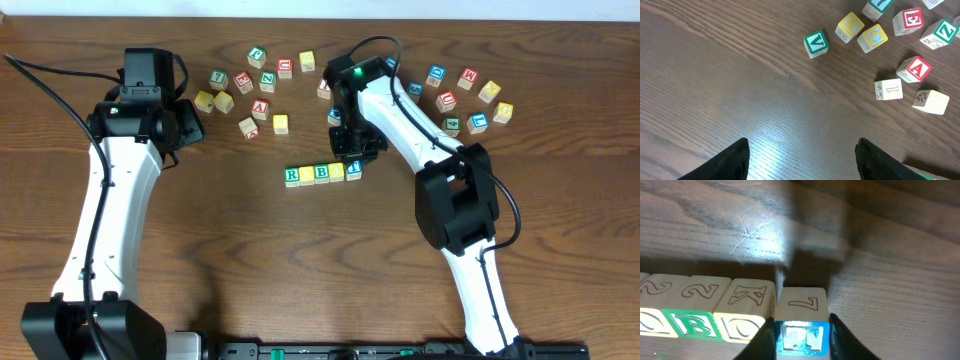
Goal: Spell out ROBOT
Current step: 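Lower blue T block right of the second yellow O, then open right gripper and push blue T against the row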
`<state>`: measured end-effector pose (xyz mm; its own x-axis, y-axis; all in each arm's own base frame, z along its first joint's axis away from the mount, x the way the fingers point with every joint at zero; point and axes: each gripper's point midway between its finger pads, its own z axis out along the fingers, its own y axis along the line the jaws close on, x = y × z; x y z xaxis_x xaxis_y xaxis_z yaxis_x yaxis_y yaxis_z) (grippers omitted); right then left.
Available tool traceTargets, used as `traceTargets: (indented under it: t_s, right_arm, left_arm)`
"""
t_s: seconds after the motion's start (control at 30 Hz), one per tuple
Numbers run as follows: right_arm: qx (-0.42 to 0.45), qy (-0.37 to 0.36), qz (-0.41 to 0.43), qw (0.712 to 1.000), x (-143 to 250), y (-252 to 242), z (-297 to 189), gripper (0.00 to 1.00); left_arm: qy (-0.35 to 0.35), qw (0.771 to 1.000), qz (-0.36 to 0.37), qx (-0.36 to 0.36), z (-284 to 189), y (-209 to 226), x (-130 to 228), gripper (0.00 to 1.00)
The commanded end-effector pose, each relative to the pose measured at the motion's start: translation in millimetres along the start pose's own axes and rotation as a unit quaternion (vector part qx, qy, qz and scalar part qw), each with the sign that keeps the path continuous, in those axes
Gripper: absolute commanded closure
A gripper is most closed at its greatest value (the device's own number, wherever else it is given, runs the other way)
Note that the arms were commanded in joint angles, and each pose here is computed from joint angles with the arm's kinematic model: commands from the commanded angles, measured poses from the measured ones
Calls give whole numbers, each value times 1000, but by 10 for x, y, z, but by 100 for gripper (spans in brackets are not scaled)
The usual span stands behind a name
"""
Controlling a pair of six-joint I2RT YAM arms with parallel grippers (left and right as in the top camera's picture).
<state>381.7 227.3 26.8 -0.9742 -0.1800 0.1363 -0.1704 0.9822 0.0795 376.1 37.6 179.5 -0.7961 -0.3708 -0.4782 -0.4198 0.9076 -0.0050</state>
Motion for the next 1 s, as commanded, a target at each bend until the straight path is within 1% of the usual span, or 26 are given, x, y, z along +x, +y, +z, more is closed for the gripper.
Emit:
traceTargets:
  t_s: [0.0,0.27,0.47,0.63,0.83,0.97]
  right_arm:
    - [-3,4,1,1000,16,37,16,71]
    - [-5,-2,0,1000,24,43,-69,71]
    - [-11,-36,-2,999,2,43,-348,72]
    - [0,-50,8,999,45,-92,-572,71]
    - [38,-39,20,998,78,-315,-499,71]
    - [49,-30,25,998,102,-388,-345,72]
  left_arm:
    - [-5,1000,2,-6,5,20,-52,33]
    - [-4,1000,3,-7,8,21,-47,33]
    - [-3,1000,3,-7,9,22,-45,33]
    - [-2,1000,3,-7,9,24,-39,33]
    - [-2,1000,3,-7,9,25,-37,33]
    - [-2,1000,3,-7,9,25,-37,33]
